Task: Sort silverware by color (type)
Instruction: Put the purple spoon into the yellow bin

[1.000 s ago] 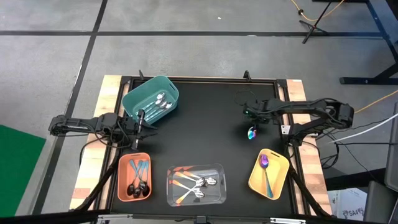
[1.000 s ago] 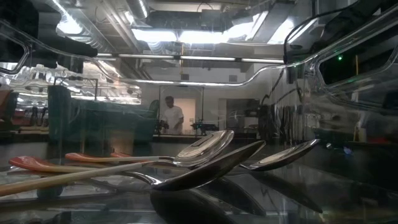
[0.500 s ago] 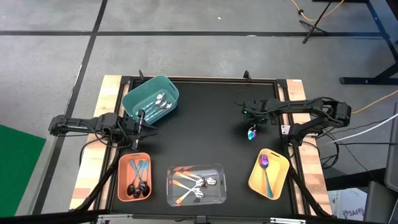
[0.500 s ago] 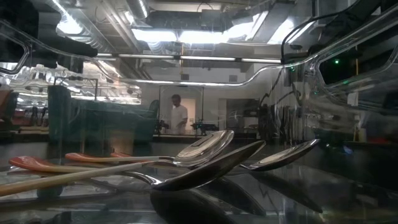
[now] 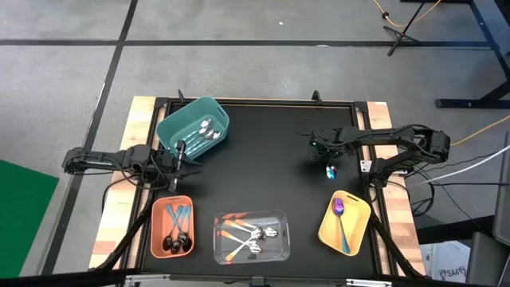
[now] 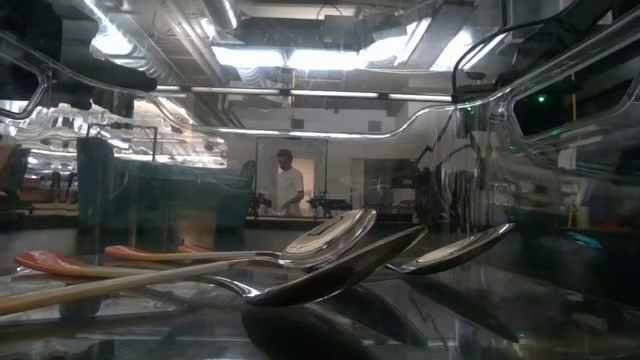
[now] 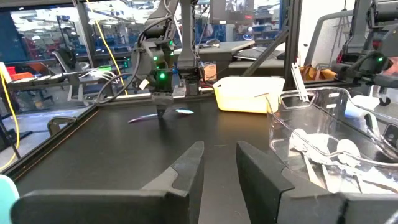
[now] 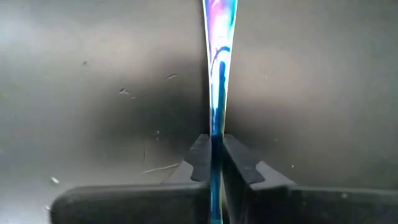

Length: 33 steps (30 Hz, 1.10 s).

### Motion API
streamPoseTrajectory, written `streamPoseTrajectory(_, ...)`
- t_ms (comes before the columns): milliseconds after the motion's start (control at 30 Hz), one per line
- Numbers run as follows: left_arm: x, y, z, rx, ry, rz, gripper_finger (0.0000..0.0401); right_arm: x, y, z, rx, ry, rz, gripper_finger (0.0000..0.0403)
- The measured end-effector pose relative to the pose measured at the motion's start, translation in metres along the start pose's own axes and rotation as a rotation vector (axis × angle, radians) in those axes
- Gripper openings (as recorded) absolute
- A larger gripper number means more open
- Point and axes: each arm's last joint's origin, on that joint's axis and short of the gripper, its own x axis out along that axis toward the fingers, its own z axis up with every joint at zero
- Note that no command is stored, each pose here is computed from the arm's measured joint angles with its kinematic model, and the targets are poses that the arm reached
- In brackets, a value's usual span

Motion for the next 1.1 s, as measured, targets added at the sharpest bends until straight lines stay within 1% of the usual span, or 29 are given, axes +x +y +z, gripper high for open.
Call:
streamPoseTrajectory(333,0.0,0.0,0.0,0.0,0.0,0.0,0.0089,0.0,0.001,0.001,-0.25,-0.017,-0.003,0.0002)
streamPoseTrajectory(533,0.0,0.0,0.0,0.0,0.0,0.0,0.0089,-0.002,0.004,0.003,-0.402,-0.036,0.06,0.0001)
streamPoseTrajectory(667,0.0,0.0,0.0,0.0,0.0,0.001,0.0089,-0.012,0.005,0.005,-0.492,-0.064,0.089,0.0001)
streamPoseTrajectory(867,0.0,0.0,0.0,0.0,0.0,0.0,0.0089,-0.038,0.012,0.013,-0.644,-0.118,0.228,0.0)
streamPoseTrajectory(1000,0.0,0.0,0.0,0.0,0.0,0.0,0.0089,-0.06,0.018,0.017,-0.769,-0.146,0.373,0.0)
streamPoseTrajectory(1100,0.0,0.0,0.0,0.0,0.0,0.001,0.0089,-0.078,0.022,0.019,-0.861,-0.163,0.509,0.0)
